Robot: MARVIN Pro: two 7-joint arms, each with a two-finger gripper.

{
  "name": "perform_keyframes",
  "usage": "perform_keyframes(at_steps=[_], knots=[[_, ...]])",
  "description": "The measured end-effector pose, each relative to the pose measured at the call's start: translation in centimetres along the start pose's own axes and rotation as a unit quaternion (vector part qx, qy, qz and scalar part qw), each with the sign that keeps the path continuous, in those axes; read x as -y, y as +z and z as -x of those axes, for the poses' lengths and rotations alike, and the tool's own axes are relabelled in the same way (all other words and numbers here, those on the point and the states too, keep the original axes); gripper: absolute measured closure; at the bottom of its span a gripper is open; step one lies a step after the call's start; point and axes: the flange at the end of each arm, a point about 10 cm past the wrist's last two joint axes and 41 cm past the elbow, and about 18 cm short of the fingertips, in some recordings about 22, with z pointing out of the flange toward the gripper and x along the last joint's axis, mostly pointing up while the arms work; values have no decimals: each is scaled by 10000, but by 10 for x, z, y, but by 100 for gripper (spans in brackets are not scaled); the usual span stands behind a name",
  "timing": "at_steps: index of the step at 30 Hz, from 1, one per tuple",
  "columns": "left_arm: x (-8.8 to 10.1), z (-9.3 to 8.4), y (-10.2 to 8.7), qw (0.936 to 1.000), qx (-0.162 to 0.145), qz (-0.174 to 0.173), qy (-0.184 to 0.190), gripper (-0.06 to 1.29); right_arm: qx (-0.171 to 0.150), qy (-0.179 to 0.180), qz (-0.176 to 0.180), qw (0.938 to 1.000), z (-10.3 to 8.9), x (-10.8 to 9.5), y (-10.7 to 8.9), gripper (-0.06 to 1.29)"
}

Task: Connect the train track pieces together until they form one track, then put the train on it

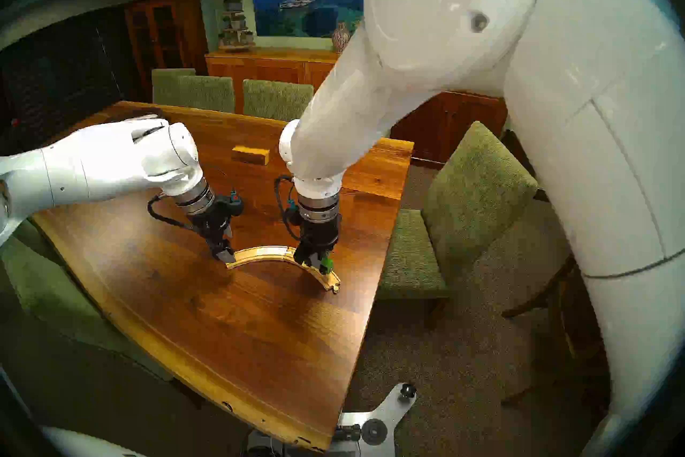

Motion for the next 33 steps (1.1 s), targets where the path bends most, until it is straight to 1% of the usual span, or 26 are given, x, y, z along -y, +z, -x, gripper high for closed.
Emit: perform_keyframes(at_steps=[7, 19, 26, 33], knots=[[0, 0, 0, 10000, -1, -1, -2, 0, -186, 228, 187, 9994, 4, 7, -2, 120], [0, 0, 0, 10000, -3, -1, -4, 0, -371, 487, 320, 9976, 0, 6, -5, 120], [0, 0, 0, 10000, -3, -1, -6, 0, -318, 503, 365, 9976, -2, 1, -5, 120], [0, 0, 0, 10000, -5, -2, -6, 0, -221, 431, 309, 9983, -3, -1, -2, 120]])
